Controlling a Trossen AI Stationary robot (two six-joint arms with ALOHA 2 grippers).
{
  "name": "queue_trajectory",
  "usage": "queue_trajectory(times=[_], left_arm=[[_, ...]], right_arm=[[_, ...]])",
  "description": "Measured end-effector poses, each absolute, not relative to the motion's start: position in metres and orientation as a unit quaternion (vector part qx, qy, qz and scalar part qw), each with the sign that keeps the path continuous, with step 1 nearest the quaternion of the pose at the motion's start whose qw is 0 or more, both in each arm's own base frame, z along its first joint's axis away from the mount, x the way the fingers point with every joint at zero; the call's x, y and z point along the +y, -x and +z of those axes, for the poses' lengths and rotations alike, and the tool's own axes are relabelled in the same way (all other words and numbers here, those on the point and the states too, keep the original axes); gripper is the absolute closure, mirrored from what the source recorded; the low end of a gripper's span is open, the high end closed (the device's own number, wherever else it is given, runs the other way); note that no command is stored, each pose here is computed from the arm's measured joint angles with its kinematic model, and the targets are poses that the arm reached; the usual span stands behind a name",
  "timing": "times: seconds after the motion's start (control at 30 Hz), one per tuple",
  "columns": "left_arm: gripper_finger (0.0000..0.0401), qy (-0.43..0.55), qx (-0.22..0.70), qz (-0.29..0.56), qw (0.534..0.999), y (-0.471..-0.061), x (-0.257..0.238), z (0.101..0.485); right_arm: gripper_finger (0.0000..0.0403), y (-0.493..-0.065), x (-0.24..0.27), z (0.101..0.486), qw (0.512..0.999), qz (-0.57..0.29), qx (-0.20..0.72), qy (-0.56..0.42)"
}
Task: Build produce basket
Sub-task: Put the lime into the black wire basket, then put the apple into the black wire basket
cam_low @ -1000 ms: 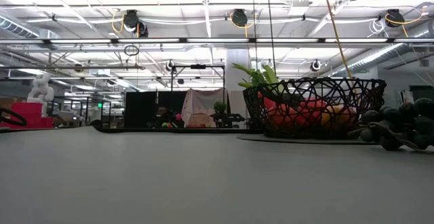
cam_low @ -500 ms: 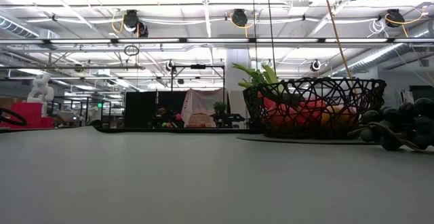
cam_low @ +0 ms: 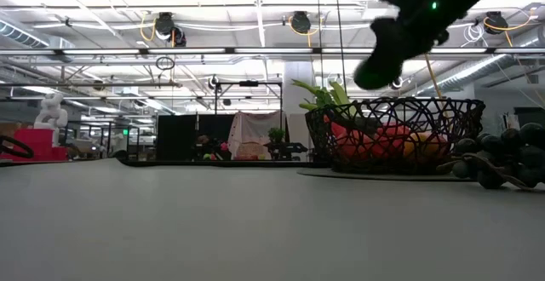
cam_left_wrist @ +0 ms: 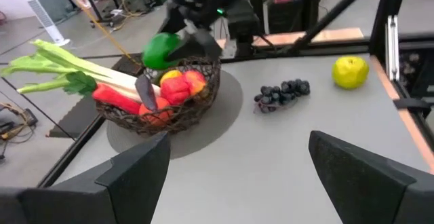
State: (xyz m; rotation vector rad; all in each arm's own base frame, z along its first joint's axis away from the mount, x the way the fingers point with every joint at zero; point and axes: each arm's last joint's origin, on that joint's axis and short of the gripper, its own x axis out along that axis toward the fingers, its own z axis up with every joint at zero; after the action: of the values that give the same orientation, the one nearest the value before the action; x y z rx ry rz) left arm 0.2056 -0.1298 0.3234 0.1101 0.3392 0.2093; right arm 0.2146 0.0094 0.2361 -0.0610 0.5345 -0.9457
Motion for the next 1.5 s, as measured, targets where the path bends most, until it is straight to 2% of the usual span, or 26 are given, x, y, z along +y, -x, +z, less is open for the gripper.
queue_trajectory(times=[0.4, 0.63, 0.77, 0.93, 1.23, 1.5], left_arm=[[0.0050, -0.090, 0.193, 0.093, 0.973, -0.216, -0.138, 0.310], [0.0050, -0.099, 0.188, 0.093, 0.973, -0.218, -0.137, 0.311], [0.0050, -0.113, 0.184, 0.095, 0.972, -0.220, -0.134, 0.313], [0.0050, -0.117, 0.187, 0.104, 0.970, -0.223, -0.130, 0.312], [0.0050, -0.122, 0.191, 0.100, 0.969, -0.225, -0.127, 0.312], [0.0050, -0.126, 0.192, 0.098, 0.968, -0.225, -0.127, 0.312]], right_arm=[[0.0125, -0.190, -0.012, 0.224, 0.799, -0.494, 0.339, -0.046], [0.0072, -0.182, -0.011, 0.221, 0.789, -0.486, 0.368, -0.081], [0.0045, -0.181, -0.009, 0.225, 0.798, -0.474, 0.360, -0.097], [0.0040, -0.177, 0.001, 0.237, 0.830, -0.437, 0.325, -0.117], [0.0057, -0.182, 0.040, 0.268, 0.923, -0.266, 0.215, -0.176], [0.0062, -0.173, 0.088, 0.256, 0.927, -0.172, 0.267, -0.200]])
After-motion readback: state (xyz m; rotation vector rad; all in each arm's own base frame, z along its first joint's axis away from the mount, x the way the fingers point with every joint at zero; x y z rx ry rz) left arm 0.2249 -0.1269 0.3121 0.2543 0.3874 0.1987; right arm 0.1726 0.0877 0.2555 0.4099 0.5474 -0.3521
